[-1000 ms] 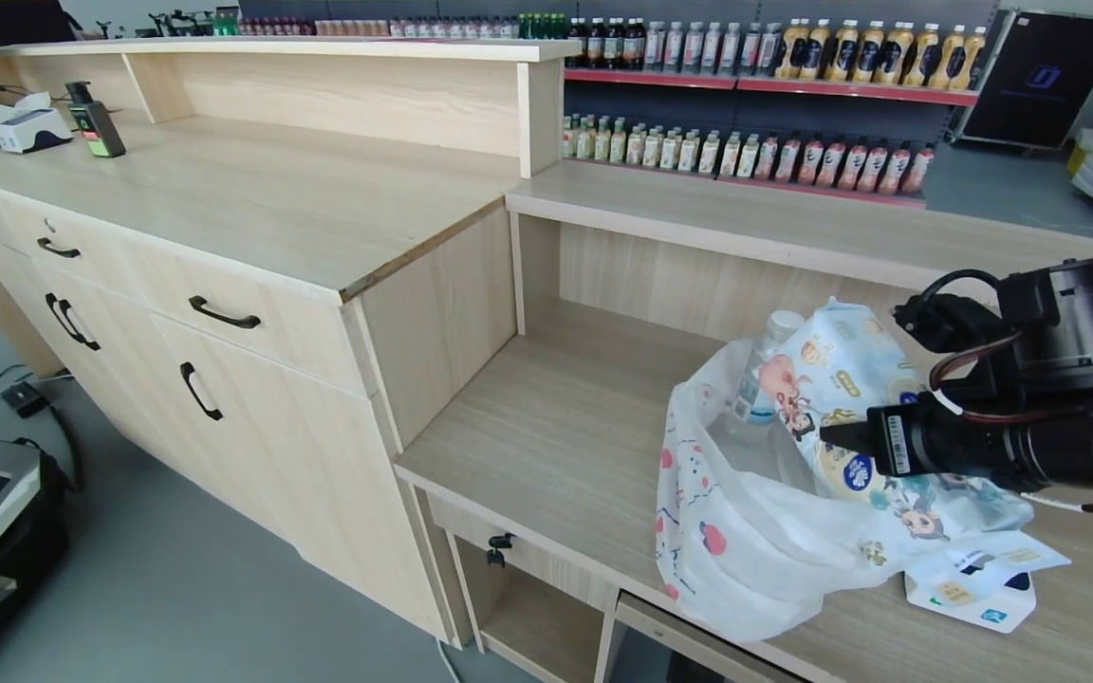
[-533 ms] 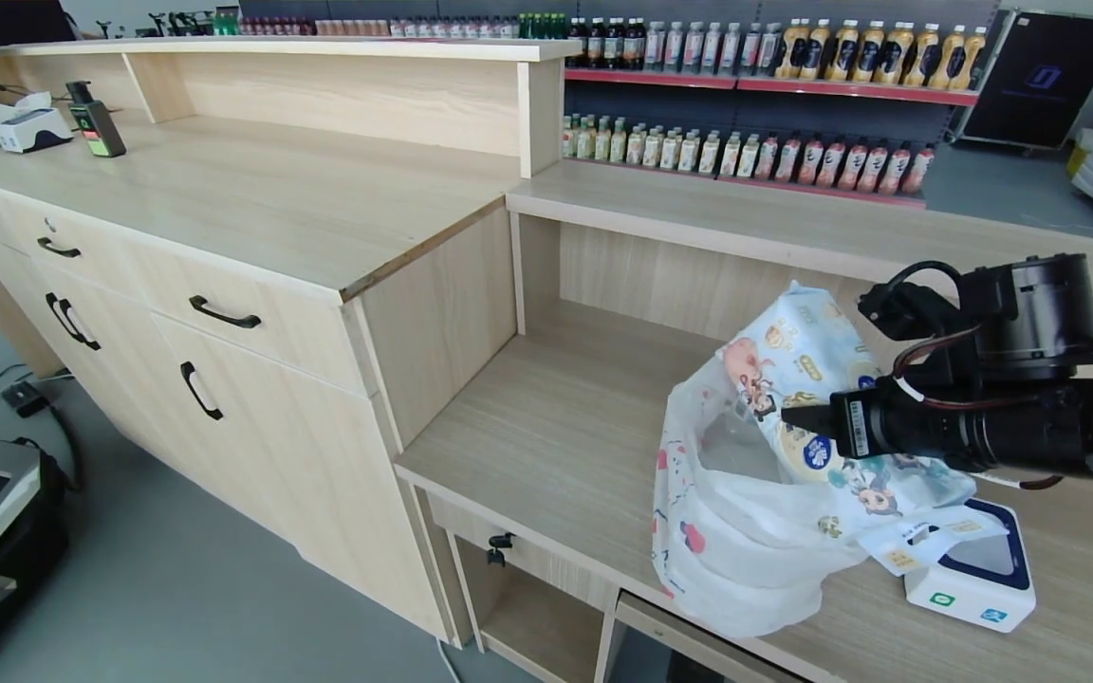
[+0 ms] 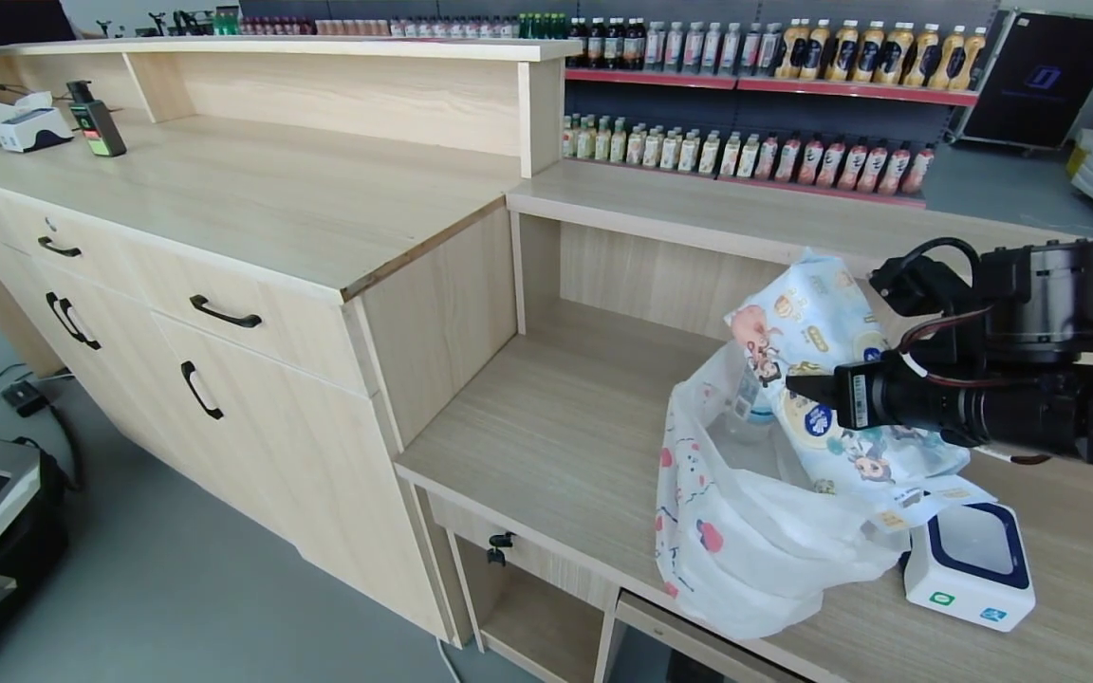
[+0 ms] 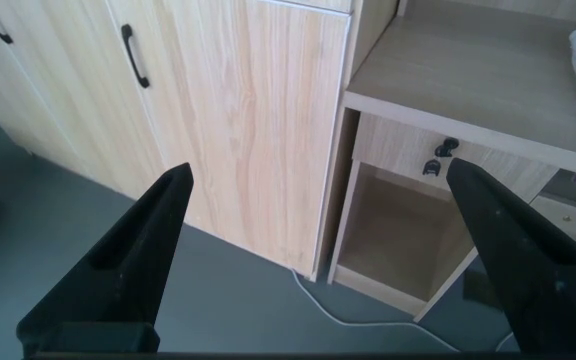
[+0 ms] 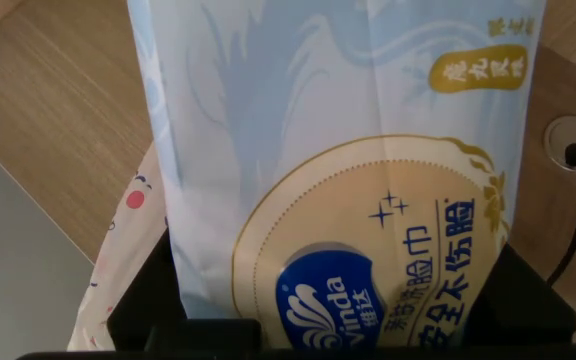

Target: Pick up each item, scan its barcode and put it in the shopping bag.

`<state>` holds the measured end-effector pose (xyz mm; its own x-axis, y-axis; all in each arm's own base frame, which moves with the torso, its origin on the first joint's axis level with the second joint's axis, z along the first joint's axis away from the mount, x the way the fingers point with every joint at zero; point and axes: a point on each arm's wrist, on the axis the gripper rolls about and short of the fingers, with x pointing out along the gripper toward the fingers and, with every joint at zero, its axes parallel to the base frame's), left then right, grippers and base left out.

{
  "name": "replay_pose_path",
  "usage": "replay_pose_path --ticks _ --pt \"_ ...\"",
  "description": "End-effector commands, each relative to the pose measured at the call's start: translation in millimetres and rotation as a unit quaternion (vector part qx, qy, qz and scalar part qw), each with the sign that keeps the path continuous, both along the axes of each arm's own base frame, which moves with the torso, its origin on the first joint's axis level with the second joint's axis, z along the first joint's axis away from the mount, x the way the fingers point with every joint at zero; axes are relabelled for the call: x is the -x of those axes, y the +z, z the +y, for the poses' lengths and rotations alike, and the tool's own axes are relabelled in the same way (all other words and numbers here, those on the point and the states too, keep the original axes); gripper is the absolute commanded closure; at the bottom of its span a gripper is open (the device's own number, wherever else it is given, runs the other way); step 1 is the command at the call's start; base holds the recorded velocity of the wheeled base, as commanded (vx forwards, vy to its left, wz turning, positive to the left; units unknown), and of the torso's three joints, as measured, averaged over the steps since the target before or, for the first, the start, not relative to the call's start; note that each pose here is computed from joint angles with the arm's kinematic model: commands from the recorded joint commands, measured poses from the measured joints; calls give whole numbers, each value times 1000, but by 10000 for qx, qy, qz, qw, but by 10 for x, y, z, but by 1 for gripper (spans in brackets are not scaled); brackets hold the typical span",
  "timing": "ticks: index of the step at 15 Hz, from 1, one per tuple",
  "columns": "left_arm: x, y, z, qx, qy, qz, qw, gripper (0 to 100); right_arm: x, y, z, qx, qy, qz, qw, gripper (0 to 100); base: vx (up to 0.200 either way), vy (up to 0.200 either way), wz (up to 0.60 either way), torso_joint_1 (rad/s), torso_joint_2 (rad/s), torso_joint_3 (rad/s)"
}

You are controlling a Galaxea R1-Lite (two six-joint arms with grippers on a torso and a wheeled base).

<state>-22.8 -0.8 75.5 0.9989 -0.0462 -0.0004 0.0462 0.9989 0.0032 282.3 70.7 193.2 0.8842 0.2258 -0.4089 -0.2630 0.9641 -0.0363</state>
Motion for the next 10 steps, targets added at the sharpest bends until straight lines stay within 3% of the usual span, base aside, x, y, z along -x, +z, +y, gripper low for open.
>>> replay_pose_path --ticks 1,10 --pt "-1 0 0 1 1 6 10000 0 -25 -87 6 22 46 163 9999 100 0 0 0 0 0 0" --pt "-1 0 0 1 1 6 10000 0 66 -298 -24 -52 289 592 9978 100 0 0 0 0 0 0"
